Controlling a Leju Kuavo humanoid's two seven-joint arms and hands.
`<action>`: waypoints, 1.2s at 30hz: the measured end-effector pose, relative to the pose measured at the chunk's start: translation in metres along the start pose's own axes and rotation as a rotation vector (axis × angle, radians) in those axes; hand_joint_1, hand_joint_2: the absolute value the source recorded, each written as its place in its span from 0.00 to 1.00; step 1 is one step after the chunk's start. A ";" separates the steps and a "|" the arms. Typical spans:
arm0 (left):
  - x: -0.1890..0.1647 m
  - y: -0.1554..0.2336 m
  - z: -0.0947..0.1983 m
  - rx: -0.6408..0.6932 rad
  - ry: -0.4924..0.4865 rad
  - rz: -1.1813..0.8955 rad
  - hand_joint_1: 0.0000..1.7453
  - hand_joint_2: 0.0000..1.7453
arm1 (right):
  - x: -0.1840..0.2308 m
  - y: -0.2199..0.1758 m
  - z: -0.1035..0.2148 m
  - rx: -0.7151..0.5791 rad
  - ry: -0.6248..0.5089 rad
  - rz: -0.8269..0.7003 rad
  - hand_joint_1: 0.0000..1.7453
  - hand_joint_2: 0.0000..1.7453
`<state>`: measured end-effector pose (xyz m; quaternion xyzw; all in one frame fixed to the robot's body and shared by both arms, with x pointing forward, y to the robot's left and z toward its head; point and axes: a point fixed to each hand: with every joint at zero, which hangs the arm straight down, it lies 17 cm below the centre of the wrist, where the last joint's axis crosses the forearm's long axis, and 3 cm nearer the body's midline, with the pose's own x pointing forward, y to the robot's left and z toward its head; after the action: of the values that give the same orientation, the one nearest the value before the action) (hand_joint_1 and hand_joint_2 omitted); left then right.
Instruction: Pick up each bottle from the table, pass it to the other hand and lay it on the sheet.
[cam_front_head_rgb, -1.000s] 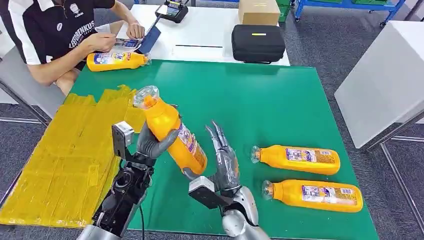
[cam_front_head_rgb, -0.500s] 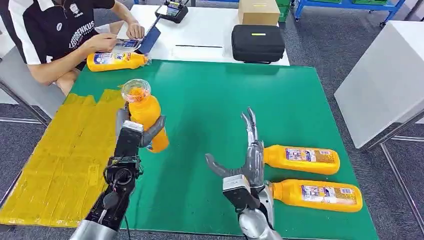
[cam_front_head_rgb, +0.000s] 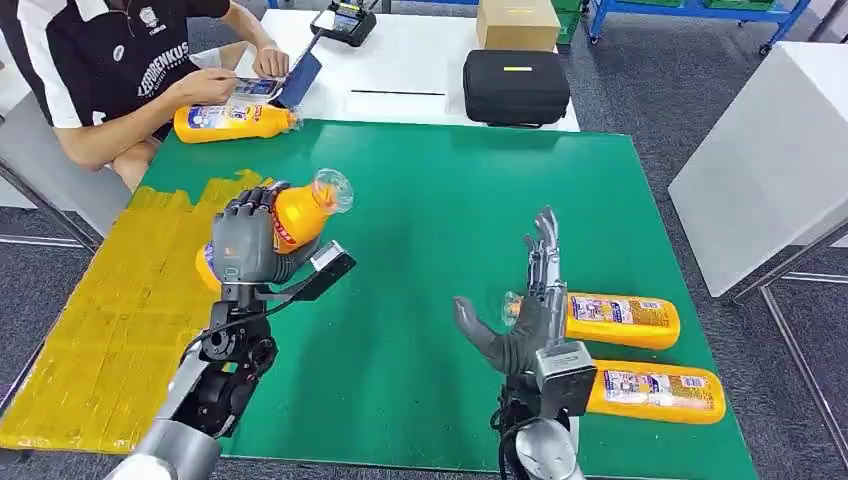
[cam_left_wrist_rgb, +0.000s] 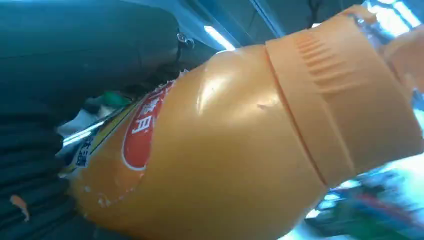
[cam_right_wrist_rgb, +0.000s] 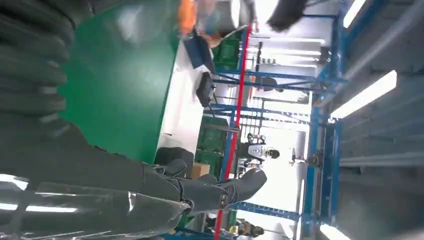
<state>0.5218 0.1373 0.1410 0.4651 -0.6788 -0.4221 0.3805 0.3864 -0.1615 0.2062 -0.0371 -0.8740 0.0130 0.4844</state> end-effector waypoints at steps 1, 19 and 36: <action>-0.004 -0.008 0.001 -0.029 -0.001 -0.043 1.00 1.00 | 0.001 -0.004 0.000 -0.009 -0.001 -0.009 0.00 1.00; -0.114 -0.096 0.064 -0.404 0.173 -0.280 1.00 1.00 | 0.005 -0.019 0.000 -0.033 -0.014 -0.019 0.00 1.00; -0.132 -0.096 0.088 -0.368 -0.032 -0.438 1.00 1.00 | 0.002 -0.020 -0.001 -0.016 -0.008 -0.021 0.00 1.00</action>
<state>0.5084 0.2623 0.0046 0.5169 -0.4801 -0.6178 0.3475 0.3848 -0.1817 0.2093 -0.0315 -0.8764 0.0012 0.4806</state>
